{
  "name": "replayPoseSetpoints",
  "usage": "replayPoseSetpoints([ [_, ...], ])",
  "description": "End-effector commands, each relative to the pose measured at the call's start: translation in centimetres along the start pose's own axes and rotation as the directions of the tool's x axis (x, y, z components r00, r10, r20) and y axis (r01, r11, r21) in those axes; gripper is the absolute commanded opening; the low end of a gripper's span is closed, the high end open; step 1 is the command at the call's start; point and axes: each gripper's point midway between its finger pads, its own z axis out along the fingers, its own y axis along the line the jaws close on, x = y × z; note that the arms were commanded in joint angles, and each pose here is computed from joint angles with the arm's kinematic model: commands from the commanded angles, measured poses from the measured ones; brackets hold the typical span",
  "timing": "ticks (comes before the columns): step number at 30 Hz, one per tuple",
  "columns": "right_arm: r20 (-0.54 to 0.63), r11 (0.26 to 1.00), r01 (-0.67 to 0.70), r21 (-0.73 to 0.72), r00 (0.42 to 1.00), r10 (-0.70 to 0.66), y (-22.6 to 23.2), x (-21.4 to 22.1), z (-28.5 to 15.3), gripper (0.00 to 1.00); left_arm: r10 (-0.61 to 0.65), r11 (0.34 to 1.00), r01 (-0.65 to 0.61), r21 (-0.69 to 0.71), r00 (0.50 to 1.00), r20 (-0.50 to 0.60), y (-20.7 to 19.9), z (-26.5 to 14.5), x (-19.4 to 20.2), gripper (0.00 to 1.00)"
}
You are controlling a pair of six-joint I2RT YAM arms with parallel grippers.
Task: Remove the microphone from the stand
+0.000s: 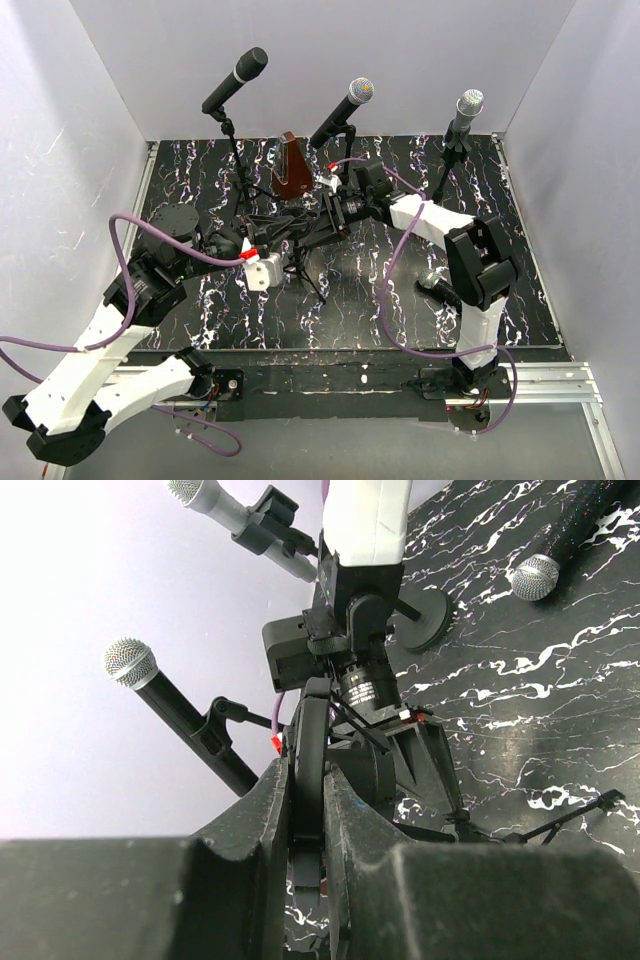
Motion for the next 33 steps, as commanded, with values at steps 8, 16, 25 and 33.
replayPoseSetpoints([
  [8, -0.032, 0.996, 0.063, -0.063, 0.997, -0.065, 1.1, -0.4, 1.3, 0.46, 0.072, 0.996, -0.069, -0.06, 0.996, 0.051, 1.4, -0.8, -1.7, 0.0],
  [16, -0.062, 0.994, 0.03, -0.105, 0.997, -0.037, 1.3, 0.3, 1.4, 0.38, 0.075, 0.994, -0.072, -0.077, 0.997, 0.036, 1.6, -0.8, -1.3, 0.0],
  [25, -0.065, 0.986, 0.071, -0.149, 0.995, -0.081, 2.0, 0.2, 1.6, 0.17, 0.071, 0.993, -0.069, -0.097, 0.997, 0.014, 1.7, -0.9, -0.8, 0.0],
  [33, 0.031, 0.968, 0.232, -0.098, 0.973, -0.23, 4.2, 0.0, 0.2, 0.01, -0.146, 0.942, 0.11, -0.316, 0.985, -0.094, 4.9, -2.1, 1.6, 0.0],
])
